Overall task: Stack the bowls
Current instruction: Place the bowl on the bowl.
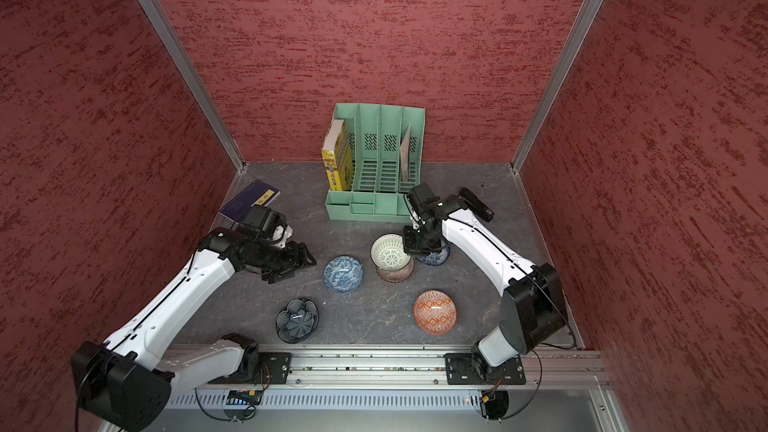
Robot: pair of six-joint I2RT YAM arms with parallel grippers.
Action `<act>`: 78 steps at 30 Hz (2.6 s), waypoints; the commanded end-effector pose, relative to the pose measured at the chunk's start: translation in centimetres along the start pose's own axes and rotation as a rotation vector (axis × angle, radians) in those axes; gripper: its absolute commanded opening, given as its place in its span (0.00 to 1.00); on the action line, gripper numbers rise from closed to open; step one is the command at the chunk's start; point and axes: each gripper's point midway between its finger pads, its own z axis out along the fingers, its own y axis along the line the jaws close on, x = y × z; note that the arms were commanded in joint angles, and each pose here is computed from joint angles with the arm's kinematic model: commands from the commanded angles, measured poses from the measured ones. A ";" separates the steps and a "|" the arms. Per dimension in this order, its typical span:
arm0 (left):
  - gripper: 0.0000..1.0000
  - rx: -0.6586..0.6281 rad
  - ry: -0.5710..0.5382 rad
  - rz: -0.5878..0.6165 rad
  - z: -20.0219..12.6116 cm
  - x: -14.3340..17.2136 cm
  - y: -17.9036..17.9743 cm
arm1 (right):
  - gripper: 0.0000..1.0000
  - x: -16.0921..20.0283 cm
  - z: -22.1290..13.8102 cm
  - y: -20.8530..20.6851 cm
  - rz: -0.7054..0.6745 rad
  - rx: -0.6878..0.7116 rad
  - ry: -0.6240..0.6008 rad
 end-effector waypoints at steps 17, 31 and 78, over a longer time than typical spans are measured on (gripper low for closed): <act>0.75 0.014 -0.020 0.014 -0.1 -0.1 0.7 | 0.00 -0.8 2.7 -1.2 -0.010 -0.004 -0.012; 0.75 0.018 -0.019 0.019 0.2 -0.1 0.8 | 0.00 -0.8 3.2 -1.5 -0.009 -0.006 -0.023; 0.76 0.024 -0.009 0.020 0.7 -0.3 0.9 | 0.21 0.5 3.6 -1.9 -0.014 -0.008 0.013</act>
